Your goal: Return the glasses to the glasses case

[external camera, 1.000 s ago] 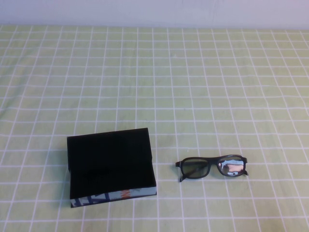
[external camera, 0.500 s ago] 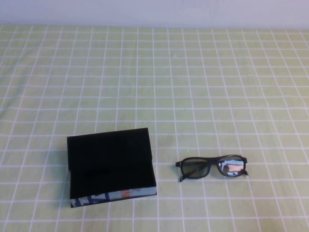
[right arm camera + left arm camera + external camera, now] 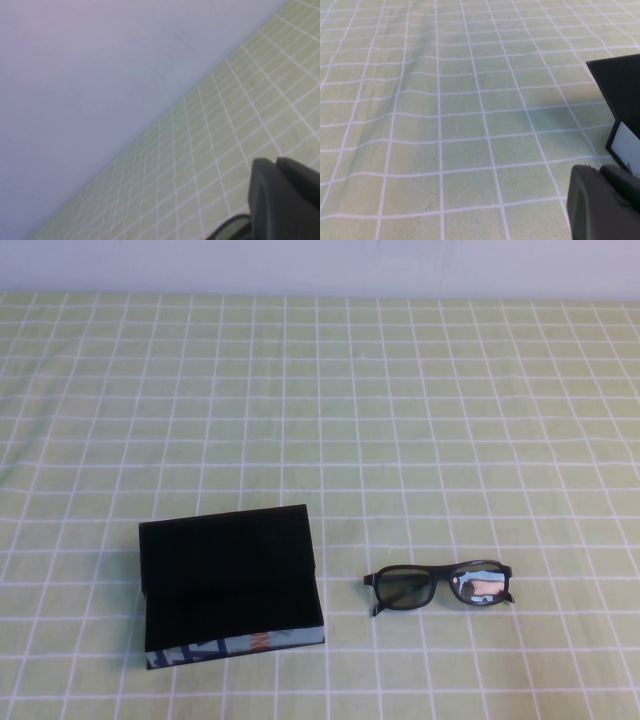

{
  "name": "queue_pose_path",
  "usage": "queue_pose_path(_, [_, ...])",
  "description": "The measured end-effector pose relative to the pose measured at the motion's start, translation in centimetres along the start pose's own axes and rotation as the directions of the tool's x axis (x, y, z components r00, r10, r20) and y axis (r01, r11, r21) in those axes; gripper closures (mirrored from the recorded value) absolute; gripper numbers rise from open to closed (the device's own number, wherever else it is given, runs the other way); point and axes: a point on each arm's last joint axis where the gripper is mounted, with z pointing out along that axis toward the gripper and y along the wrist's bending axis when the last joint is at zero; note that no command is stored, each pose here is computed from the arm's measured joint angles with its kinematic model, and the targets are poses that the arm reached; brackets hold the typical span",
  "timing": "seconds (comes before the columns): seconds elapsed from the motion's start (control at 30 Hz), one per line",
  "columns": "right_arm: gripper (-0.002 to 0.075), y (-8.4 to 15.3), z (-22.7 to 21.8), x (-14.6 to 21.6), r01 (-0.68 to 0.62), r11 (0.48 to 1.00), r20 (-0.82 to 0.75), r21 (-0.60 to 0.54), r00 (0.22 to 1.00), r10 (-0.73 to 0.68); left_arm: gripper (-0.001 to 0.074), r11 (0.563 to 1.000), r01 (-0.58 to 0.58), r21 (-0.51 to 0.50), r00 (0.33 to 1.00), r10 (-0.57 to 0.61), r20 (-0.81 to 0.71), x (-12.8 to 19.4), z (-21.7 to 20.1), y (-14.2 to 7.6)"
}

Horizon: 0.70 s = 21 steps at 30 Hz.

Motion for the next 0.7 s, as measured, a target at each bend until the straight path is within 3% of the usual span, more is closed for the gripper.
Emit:
queue_pose_path(0.13, [0.0737,1.6,-0.2,0.1,-0.012,0.999,-0.131,-0.037,0.991,0.007,0.0737,1.0,0.0,0.0,1.0,0.0,0.0,0.0,0.0,0.0])
queue_pose_path(0.3, [0.0737,5.2,0.6,-1.3,0.108,0.994,-0.401,-0.024,0.91,-0.109,0.0737,1.0,0.0,0.0,1.0,0.0,0.0,0.0,0.0,0.0])
queue_pose_path(0.5, [0.0737,8.5,3.4,-3.3,0.313,0.948,-0.727,-0.055,0.638,-0.253,0.0737,1.0,0.0,0.0,1.0,0.0,0.0,0.0,0.0,0.0])
queue_pose_path(0.7, [0.0737,9.5,7.1,-4.1,0.39,0.902,-0.869,-0.183,0.364,-0.334,0.0737,1.0,0.0,0.0,1.0,0.0,0.0,0.0,0.0,0.0])
